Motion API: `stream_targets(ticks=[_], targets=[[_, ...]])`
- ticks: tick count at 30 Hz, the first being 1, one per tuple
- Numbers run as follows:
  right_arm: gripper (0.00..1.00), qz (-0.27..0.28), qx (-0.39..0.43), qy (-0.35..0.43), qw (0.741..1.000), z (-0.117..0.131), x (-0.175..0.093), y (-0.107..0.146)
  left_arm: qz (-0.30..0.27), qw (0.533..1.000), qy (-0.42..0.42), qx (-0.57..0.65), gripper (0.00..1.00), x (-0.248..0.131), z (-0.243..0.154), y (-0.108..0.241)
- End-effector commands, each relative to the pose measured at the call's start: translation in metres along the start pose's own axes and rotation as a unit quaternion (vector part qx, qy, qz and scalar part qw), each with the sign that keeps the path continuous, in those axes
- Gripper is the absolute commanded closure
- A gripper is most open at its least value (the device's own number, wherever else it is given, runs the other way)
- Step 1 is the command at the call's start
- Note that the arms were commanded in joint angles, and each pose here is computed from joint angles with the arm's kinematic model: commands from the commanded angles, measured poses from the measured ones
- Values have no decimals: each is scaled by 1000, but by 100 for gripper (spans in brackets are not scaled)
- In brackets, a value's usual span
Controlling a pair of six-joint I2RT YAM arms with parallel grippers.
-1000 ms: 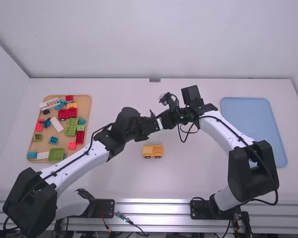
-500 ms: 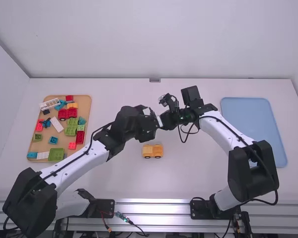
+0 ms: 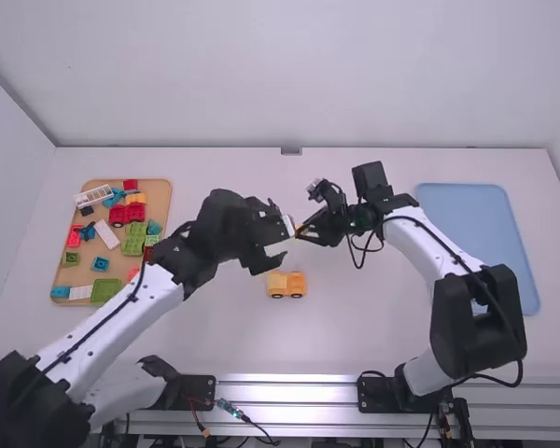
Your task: Assemble lego blocks to make yellow taxi
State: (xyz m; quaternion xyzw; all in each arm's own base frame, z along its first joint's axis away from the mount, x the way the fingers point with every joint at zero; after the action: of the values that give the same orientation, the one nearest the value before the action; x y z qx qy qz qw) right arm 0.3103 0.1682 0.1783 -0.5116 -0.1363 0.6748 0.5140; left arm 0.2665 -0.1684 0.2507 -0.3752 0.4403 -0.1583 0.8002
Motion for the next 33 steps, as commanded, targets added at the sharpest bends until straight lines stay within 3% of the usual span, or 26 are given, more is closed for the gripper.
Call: stream_targets(ticks=[1,6,14,29,33], targets=[[79,9,-78,16,997,0,-5,1,-61,996,57,5,1,-15,2,-15],[86,27,-168,0,985,11,-11,9,-112,982,147,-29,1,-13,11,-5],[87,29,-265,-20,964,40,-20,6,-158,952,256,-62,1,3,5,13],[87,45,-324,-32,945,60,-9,2,-131,944,292,-78,2,21,-10,19],[87,44,-327,-33,944,62,-9,1,-124,942,299,-87,7,28,-11,24]])
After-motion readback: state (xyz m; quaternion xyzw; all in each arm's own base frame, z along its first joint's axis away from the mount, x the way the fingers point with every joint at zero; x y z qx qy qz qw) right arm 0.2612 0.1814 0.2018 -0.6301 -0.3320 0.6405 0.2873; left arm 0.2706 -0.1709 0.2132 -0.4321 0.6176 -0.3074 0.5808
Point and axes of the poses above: each hand's point on the last joint's axis, 136 mm out from that joint toward the fingers, its own x axis out along the fingers, its own z axis along the line the jaws close on, y = z × x, the point moved 7 cm from there along -x, back along the fingers, and after that the axes turned 4 degrees about -x, right-handed, at the moved point
